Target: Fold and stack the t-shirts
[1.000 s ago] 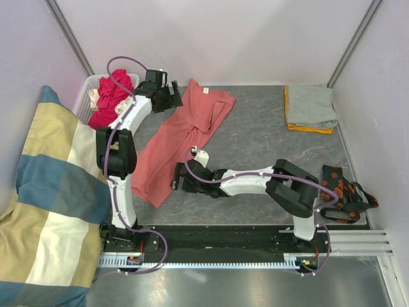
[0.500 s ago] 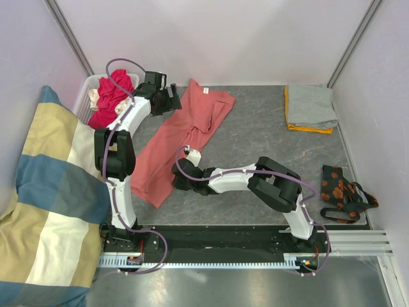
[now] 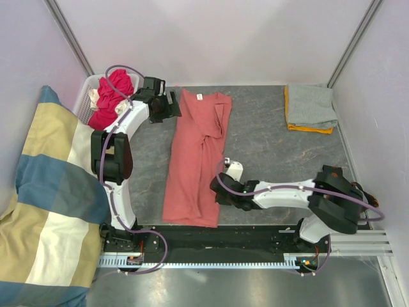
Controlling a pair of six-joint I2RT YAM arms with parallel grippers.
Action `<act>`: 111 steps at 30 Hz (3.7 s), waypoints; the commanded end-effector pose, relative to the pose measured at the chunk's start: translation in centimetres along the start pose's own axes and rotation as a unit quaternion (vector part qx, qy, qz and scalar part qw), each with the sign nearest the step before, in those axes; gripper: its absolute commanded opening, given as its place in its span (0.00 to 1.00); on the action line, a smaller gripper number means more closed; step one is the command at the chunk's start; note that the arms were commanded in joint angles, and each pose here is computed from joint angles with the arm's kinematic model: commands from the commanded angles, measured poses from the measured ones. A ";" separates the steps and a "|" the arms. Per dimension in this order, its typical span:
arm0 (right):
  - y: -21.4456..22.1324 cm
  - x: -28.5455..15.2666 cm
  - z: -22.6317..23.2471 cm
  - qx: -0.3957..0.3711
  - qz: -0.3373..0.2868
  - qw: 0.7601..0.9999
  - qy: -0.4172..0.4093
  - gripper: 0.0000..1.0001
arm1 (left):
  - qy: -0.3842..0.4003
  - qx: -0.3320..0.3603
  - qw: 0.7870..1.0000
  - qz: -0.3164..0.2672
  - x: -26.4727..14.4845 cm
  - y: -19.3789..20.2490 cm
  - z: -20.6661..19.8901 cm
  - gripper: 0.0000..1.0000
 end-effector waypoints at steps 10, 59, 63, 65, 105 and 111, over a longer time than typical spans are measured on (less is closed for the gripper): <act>3.1 -5.0 -8.0 -0.012 0.018 0.997 0.072 0.09 | 0.032 -0.009 0.999 0.015 -4.2 3.8 -0.9 1.00; -29.0 16.3 -5.8 -0.228 -0.048 0.972 -0.011 0.69 | 0.008 0.000 0.998 0.061 -0.9 9.0 -0.1 1.00; -28.4 16.7 -6.6 -0.226 -0.039 0.973 -0.003 0.70 | 0.005 0.000 0.998 0.063 -0.7 9.2 -0.1 1.00; -28.5 16.8 -7.0 -0.223 -0.040 0.974 0.001 0.70 | 0.006 0.001 0.998 0.065 -0.7 9.2 -0.1 1.00; -29.9 1.4 -11.8 -0.099 -0.155 0.973 0.136 0.76 | 0.001 -0.012 0.996 0.090 -1.9 12.6 0.7 1.00; -21.9 0.2 -13.3 -0.066 -0.095 0.988 0.104 0.76 | 0.014 -0.045 0.994 0.099 -4.4 17.6 2.1 1.00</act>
Point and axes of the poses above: each gripper's point midway between its finger pads, its own x axis out along the fingers, its own z axis along the line the jaws close on, y = z × x, the point moved 5 cm from there along -x, back along the fingers, and after that the axes turned 14 degrees about -x, right-handed, at the moved point
